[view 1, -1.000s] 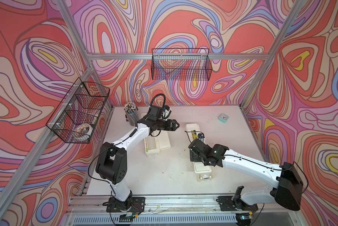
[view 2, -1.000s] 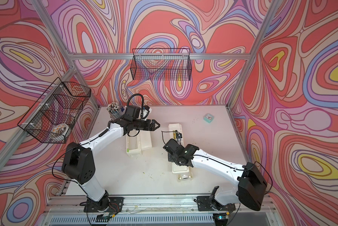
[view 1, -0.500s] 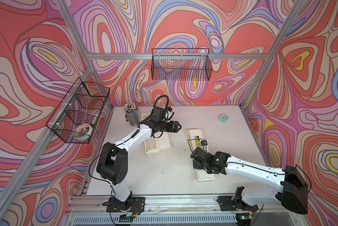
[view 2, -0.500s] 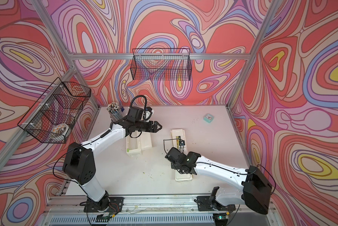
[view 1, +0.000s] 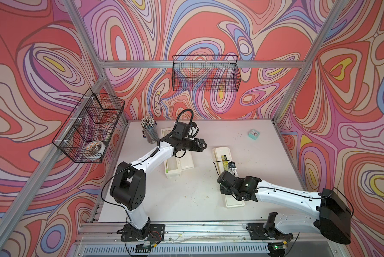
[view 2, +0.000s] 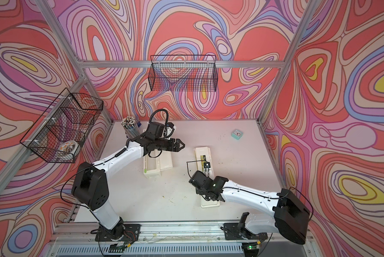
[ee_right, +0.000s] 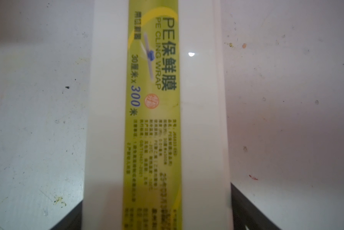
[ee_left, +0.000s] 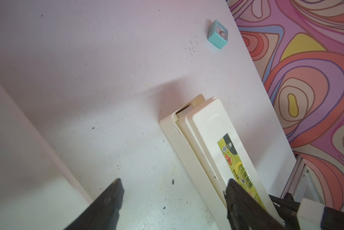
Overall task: Put plastic wrap rolls into dispensers
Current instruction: Close the lid on the plastic wrap cutting box.
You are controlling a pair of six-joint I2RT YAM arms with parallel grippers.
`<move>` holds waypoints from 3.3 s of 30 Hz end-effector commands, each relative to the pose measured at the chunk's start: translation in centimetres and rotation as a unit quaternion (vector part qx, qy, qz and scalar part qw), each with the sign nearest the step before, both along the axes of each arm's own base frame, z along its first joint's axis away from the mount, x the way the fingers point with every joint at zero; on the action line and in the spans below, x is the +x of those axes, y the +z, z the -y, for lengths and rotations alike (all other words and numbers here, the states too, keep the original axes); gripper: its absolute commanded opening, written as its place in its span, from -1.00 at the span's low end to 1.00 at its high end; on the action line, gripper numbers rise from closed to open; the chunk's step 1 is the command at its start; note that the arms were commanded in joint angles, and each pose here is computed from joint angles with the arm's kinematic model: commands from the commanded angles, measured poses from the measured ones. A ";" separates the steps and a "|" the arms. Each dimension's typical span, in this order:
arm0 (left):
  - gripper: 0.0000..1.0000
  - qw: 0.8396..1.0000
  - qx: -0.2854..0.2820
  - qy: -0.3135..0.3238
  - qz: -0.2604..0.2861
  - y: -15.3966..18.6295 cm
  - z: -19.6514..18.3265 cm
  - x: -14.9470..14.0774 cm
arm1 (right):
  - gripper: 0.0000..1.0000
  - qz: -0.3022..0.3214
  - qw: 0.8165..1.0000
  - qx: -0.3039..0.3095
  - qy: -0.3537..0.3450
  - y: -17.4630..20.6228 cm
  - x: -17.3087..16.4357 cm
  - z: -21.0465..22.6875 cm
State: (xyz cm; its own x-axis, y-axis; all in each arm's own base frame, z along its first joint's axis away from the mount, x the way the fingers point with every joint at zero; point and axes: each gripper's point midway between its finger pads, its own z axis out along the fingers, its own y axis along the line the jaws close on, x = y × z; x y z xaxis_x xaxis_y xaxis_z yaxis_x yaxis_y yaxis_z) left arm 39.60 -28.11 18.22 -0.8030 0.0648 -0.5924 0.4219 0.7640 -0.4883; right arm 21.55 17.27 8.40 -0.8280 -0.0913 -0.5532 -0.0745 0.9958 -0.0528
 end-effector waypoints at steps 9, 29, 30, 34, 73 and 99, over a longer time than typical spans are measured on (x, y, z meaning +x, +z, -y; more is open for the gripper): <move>0.63 1.000 0.008 0.001 -0.011 -0.2 0.4 -0.3 | 0.80 0.007 0.999 -0.041 0.008 -1.0 -0.5 1.8; 0.66 1.000 0.015 -0.003 -0.026 -1.1 1.0 -1.7 | 0.96 0.002 0.999 -0.026 0.020 -1.5 0.8 -0.8; 0.66 1.000 0.016 -0.003 -0.025 -1.1 0.9 -1.7 | 0.96 0.003 0.999 -0.026 0.021 -1.3 0.9 -1.0; 0.67 1.000 0.020 -0.002 -0.021 -1.1 0.7 -1.8 | 0.97 0.005 0.999 -0.029 0.019 -0.3 1.2 -1.2; 0.71 0.999 0.024 -0.006 -0.034 -2.0 0.8 -2.2 | 0.96 0.005 0.998 -0.055 -0.012 -1.0 2.3 0.2; 0.83 0.992 0.034 -0.064 -0.105 -7.3 9.2 -4.5 | 0.92 -0.033 0.999 0.012 -0.022 -3.9 2.2 -0.5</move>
